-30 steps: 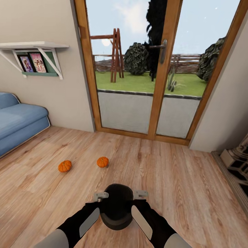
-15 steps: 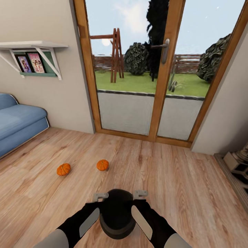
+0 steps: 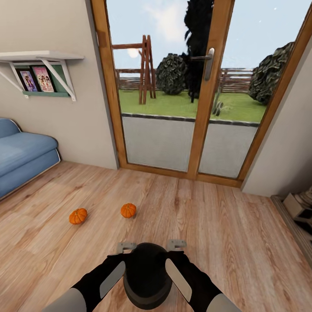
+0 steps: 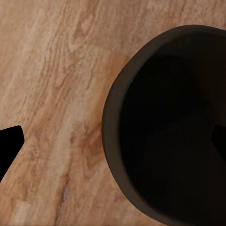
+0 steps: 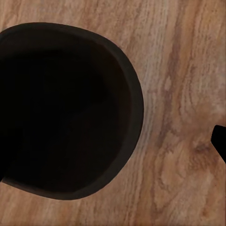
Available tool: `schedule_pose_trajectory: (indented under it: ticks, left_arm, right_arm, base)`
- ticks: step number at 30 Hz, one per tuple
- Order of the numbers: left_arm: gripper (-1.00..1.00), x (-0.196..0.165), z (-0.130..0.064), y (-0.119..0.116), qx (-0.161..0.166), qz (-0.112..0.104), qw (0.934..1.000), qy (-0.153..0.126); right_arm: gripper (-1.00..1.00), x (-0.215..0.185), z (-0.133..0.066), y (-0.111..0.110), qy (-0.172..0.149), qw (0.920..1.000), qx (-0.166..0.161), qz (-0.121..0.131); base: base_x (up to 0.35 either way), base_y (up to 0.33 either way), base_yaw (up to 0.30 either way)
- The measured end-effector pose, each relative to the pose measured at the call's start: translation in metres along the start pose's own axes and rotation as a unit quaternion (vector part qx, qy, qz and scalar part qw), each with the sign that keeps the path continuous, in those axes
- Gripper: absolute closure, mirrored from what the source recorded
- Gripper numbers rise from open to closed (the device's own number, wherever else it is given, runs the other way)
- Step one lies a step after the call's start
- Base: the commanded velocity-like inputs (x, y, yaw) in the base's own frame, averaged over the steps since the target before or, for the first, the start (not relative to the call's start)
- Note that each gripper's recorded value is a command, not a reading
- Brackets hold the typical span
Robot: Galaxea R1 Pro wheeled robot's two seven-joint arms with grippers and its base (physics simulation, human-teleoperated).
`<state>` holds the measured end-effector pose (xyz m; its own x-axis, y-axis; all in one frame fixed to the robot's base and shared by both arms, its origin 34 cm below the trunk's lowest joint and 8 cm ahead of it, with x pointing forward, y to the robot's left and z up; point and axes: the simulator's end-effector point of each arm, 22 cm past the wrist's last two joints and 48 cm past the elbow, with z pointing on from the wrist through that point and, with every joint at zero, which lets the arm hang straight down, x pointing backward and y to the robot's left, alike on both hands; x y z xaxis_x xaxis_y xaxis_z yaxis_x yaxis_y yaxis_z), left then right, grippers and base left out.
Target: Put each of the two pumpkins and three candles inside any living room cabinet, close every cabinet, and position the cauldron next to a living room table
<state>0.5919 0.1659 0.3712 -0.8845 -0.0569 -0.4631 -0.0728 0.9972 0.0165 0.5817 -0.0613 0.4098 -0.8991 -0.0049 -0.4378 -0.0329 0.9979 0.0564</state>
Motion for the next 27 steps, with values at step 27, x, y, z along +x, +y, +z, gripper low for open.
schedule_pose_trajectory:
  ticks: [27]
  left_arm:
    - [-1.0, 0.036, 0.041, -0.001, 0.0, 0.0, 1.0, 0.0]
  right_arm:
    - [-1.0, 0.035, 0.042, -0.003, 0.0, 1.0, 0.001, 0.0]
  base:
    - [0.0, 0.0, 0.0]
